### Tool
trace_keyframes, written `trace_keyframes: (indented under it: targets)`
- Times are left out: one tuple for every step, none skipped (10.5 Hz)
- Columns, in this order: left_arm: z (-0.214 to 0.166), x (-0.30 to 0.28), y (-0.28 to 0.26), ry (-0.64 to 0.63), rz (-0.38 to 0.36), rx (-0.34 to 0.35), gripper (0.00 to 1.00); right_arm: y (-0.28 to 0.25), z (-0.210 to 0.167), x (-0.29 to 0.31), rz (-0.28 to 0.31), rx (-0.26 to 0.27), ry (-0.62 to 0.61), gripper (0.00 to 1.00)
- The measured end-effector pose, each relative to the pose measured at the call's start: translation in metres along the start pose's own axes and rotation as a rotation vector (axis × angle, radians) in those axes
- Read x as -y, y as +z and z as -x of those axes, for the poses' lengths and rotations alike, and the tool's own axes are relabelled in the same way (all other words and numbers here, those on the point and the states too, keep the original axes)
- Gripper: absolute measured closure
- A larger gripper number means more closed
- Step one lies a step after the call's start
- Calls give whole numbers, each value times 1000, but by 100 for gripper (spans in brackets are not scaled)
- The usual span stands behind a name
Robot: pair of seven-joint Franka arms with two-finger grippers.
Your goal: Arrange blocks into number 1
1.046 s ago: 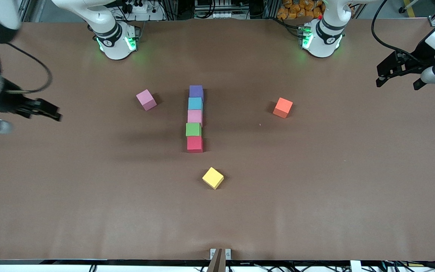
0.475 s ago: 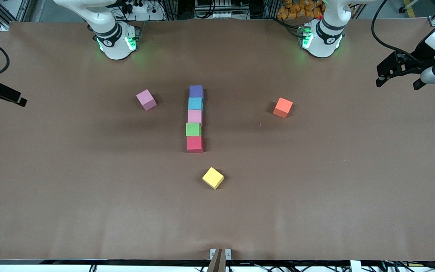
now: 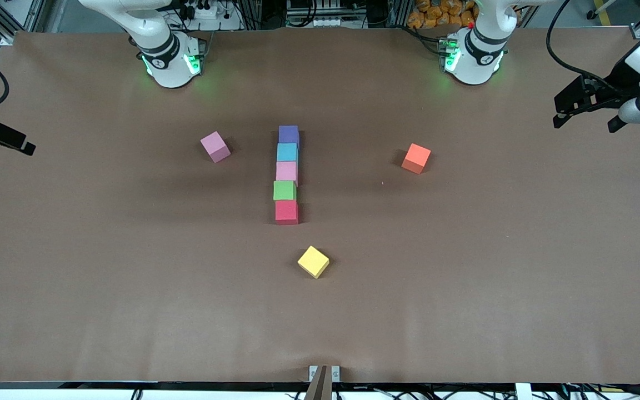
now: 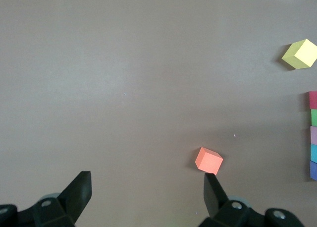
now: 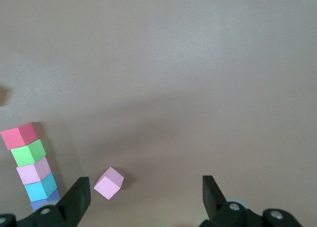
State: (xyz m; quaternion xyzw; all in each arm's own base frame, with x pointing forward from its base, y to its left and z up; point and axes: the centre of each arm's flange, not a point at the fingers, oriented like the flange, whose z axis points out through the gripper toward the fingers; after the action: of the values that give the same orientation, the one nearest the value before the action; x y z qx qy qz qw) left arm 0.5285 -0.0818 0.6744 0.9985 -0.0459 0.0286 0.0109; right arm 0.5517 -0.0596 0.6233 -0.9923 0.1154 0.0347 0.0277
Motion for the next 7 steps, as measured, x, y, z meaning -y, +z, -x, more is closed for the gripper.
trace_keyframes:
  targets:
    - [0, 0, 0, 0, 0, 0, 0, 0, 0, 0, 0, 0, -1, 0]
    - [0, 0, 0, 0, 0, 1, 0, 0, 0, 1, 0, 0, -2, 0]
    - [0, 0, 0, 0, 0, 1, 0, 0, 0, 1, 0, 0, -3, 0]
    - [0, 0, 0, 0, 0, 2, 0, 0, 0, 2, 0, 0, -3, 0]
    - [0, 0, 0, 0, 0, 2, 0, 0, 0, 2, 0, 0, -4, 0]
    - [0, 0, 0, 0, 0, 2, 0, 0, 0, 2, 0, 1, -5, 0]
    - [0, 0, 0, 0, 0, 3, 0, 0, 0, 3, 0, 1, -6, 0]
